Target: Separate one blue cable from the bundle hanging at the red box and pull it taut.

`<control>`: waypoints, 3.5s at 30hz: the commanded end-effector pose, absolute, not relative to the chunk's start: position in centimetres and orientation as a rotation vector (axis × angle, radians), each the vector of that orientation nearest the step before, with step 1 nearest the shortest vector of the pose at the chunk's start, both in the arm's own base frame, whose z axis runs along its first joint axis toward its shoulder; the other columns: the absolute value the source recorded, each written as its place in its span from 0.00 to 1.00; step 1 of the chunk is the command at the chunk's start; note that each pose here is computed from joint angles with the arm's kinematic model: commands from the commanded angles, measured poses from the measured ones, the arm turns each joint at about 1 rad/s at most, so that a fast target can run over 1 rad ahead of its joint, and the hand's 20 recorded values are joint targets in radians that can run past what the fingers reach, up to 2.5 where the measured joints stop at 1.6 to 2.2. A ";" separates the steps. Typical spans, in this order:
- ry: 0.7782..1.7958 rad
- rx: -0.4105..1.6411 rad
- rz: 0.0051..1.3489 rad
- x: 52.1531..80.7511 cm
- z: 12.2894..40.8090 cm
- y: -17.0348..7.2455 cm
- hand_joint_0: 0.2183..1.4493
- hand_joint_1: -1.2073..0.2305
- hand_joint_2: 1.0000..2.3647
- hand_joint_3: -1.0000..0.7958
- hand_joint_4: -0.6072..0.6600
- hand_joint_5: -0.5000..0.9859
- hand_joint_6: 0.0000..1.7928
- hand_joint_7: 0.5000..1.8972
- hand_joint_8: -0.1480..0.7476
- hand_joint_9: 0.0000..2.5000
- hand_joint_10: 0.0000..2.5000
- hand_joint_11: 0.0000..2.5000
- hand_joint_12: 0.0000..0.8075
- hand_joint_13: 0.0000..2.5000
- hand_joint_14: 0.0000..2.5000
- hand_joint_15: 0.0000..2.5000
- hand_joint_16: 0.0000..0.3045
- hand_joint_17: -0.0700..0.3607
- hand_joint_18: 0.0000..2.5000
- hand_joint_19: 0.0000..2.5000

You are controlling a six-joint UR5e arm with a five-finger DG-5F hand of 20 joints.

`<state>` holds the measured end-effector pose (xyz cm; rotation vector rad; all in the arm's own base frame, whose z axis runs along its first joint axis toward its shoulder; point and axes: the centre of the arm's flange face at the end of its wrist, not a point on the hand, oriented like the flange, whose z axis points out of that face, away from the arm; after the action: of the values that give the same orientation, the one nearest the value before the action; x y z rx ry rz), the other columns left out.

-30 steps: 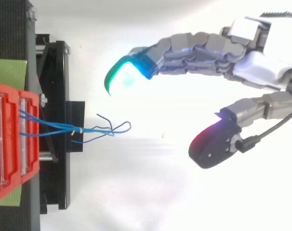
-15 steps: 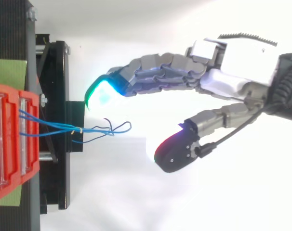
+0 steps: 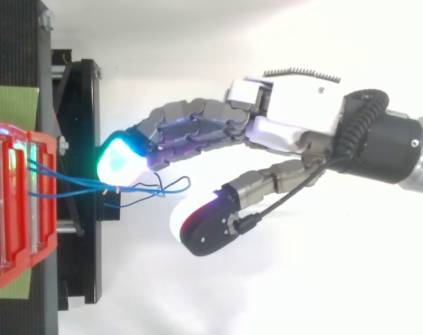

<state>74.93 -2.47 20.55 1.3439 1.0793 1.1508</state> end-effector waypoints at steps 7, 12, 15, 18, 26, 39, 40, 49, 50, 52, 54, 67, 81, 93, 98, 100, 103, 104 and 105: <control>1.080 1.334 1.174 76.4 19.7 -2.1 0.26 0.35 0.00 0.28 0.68 0.19 0.28 0.16 0.52 0.22 0.00 0.06 0.43 0.26 0.00 0.09 0.12 0.35 0.15 0.02; 1.078 1.334 1.176 76.4 19.8 -2.1 0.27 0.36 0.00 0.28 0.70 0.20 0.28 0.18 0.52 0.25 0.00 0.07 0.43 0.28 0.00 0.10 0.11 0.34 0.16 0.03; 1.078 1.334 1.176 76.4 19.8 -2.1 0.28 0.36 0.00 0.28 0.71 0.21 0.28 0.20 0.53 0.26 0.00 0.08 0.43 0.28 0.00 0.10 0.11 0.34 0.17 0.04; 1.080 1.332 1.176 76.4 19.8 -2.1 0.29 0.36 0.00 0.29 0.71 0.21 0.28 0.22 0.53 0.26 0.00 0.09 0.43 0.29 0.00 0.11 0.11 0.34 0.17 0.05; 1.084 1.321 1.197 76.5 19.9 -2.0 0.30 0.36 0.00 0.30 0.72 0.21 0.28 0.24 0.53 0.28 0.00 0.11 0.43 0.30 0.00 0.11 0.11 0.34 0.18 0.05; 1.094 1.313 1.210 76.5 20.0 -2.2 0.32 0.36 0.01 0.33 0.72 0.23 0.28 0.34 0.55 0.32 0.01 0.16 0.43 0.31 0.01 0.12 0.11 0.33 0.19 0.06; 1.095 1.312 1.211 76.6 20.0 -2.1 0.33 0.36 0.01 0.33 0.73 0.23 0.28 0.36 0.55 0.32 0.01 0.16 0.43 0.32 0.01 0.13 0.11 0.34 0.19 0.06; 1.103 1.308 1.219 76.6 20.0 -2.0 0.33 0.37 0.01 0.34 0.70 0.24 0.28 0.44 0.55 0.33 0.01 0.18 0.43 0.33 0.01 0.13 0.11 0.33 0.20 0.07; 1.104 1.307 1.220 76.6 20.0 -2.1 0.34 0.37 0.01 0.33 0.71 0.24 0.28 0.45 0.55 0.33 0.01 0.19 0.43 0.33 0.01 0.13 0.11 0.33 0.20 0.07; 1.108 1.305 1.224 76.5 20.1 -2.3 0.33 0.38 0.01 0.33 0.70 0.24 0.28 0.47 0.56 0.33 0.01 0.19 0.43 0.33 0.01 0.14 0.11 0.33 0.20 0.07; 1.112 1.307 1.225 76.5 20.0 -2.4 0.33 0.38 0.01 0.33 0.69 0.24 0.28 0.48 0.56 0.34 0.01 0.19 0.43 0.34 0.01 0.14 0.11 0.33 0.20 0.07; 1.112 1.301 1.243 76.6 20.3 -4.6 0.32 0.41 0.00 0.31 0.69 0.25 0.28 0.51 0.57 0.36 0.01 0.21 0.44 0.36 0.01 0.15 0.11 0.33 0.22 0.08; 1.120 1.260 1.211 76.8 20.6 -5.0 0.35 0.42 0.01 0.35 0.65 0.25 0.31 0.61 0.58 0.38 0.01 0.21 0.44 0.37 0.01 0.16 0.11 0.34 0.23 0.08; 1.129 1.236 1.176 77.0 22.5 -5.5 0.35 0.34 0.01 0.36 0.63 0.21 0.43 0.46 0.57 0.36 0.01 0.24 0.46 0.37 0.01 0.16 0.11 0.34 0.23 0.09; 1.169 1.235 1.133 76.2 24.0 -5.6 0.30 0.41 0.00 0.28 0.65 0.21 0.45 0.43 0.58 0.37 0.01 0.24 0.46 0.37 0.01 0.16 0.12 0.35 0.23 0.09; 1.178 1.232 1.123 75.9 24.8 -5.7 0.29 0.46 0.00 0.28 0.65 0.21 0.44 0.45 0.59 0.37 0.01 0.24 0.46 0.37 0.01 0.16 0.12 0.35 0.23 0.10; 1.187 1.237 1.113 75.6 25.4 -5.8 0.28 0.49 0.00 0.28 0.65 0.22 0.43 0.47 0.59 0.38 0.01 0.23 0.46 0.37 0.01 0.17 0.12 0.36 0.23 0.11; 1.188 1.238 1.112 75.6 25.5 -5.8 0.28 0.48 0.00 0.28 0.65 0.22 0.43 0.47 0.59 0.38 0.01 0.24 0.46 0.37 0.01 0.17 0.12 0.36 0.23 0.10; 1.186 1.240 1.112 75.6 25.5 -5.8 0.30 0.47 0.00 0.28 0.65 0.22 0.43 0.48 0.59 0.39 0.01 0.24 0.46 0.37 0.01 0.17 0.12 0.35 0.23 0.11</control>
<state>75.76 -5.76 25.11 1.2360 1.1825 1.1178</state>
